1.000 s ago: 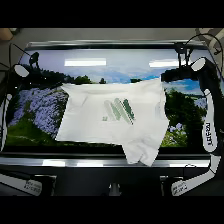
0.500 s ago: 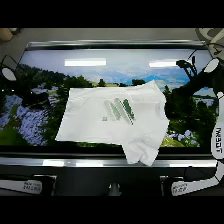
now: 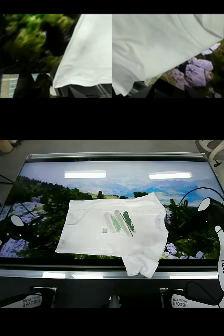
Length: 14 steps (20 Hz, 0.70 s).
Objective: Fold the shirts.
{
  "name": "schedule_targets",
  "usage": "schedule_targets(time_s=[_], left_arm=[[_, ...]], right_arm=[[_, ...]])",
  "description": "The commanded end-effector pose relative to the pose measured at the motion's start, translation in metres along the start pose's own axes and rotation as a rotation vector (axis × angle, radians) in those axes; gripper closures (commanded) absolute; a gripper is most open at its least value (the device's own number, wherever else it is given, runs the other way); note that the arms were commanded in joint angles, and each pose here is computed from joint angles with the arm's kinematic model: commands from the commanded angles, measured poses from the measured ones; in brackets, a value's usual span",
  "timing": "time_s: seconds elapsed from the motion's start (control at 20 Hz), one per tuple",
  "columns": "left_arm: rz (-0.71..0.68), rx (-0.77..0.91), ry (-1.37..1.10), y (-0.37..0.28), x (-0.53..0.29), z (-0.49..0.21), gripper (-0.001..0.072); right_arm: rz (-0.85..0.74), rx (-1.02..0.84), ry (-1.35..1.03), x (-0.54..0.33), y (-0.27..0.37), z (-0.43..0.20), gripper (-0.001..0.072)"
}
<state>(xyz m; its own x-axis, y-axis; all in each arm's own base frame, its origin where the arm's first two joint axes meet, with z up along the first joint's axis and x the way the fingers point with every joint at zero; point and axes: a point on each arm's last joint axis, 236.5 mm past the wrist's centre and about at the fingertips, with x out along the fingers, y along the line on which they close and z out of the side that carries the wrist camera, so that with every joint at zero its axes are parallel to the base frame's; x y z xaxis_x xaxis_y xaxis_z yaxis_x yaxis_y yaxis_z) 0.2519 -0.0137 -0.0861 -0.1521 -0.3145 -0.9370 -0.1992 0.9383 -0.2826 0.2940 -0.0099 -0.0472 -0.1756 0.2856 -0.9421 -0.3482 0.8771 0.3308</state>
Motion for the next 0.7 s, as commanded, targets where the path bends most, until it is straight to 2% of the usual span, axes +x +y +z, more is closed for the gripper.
schedule_targets(time_s=[0.0,0.35,0.4,0.45,0.5,0.55,0.65], left_arm=[[-0.064,-0.008,-0.034,-0.012,0.012,0.004,0.0323],[-0.122,-0.042,0.013,-0.022,0.025,0.003,0.0324],[-0.122,-0.041,0.013,-0.022,0.025,0.003,0.0340],[-0.122,-0.042,0.012,-0.022,0.025,0.004,0.0499],[-0.122,-0.041,0.011,-0.022,0.025,0.004,0.0625],[-0.122,-0.039,0.011,-0.022,0.025,0.004,0.0681],[-0.123,-0.037,0.013,-0.022,0.025,0.003,0.0682]], right_arm=[[0.032,0.002,0.036,0.013,0.009,-0.016,0.0347],[0.033,0.006,0.060,0.012,0.010,-0.022,0.0342],[0.039,0.019,0.063,0.014,0.013,-0.025,0.0323],[0.048,0.024,0.055,0.019,0.017,-0.029,0.0273],[0.045,0.031,0.040,0.026,0.020,-0.032,0.0261],[0.032,0.034,0.024,0.034,0.019,-0.035,0.0189],[0.018,0.050,-0.007,0.046,0.017,-0.034,0.0170]])
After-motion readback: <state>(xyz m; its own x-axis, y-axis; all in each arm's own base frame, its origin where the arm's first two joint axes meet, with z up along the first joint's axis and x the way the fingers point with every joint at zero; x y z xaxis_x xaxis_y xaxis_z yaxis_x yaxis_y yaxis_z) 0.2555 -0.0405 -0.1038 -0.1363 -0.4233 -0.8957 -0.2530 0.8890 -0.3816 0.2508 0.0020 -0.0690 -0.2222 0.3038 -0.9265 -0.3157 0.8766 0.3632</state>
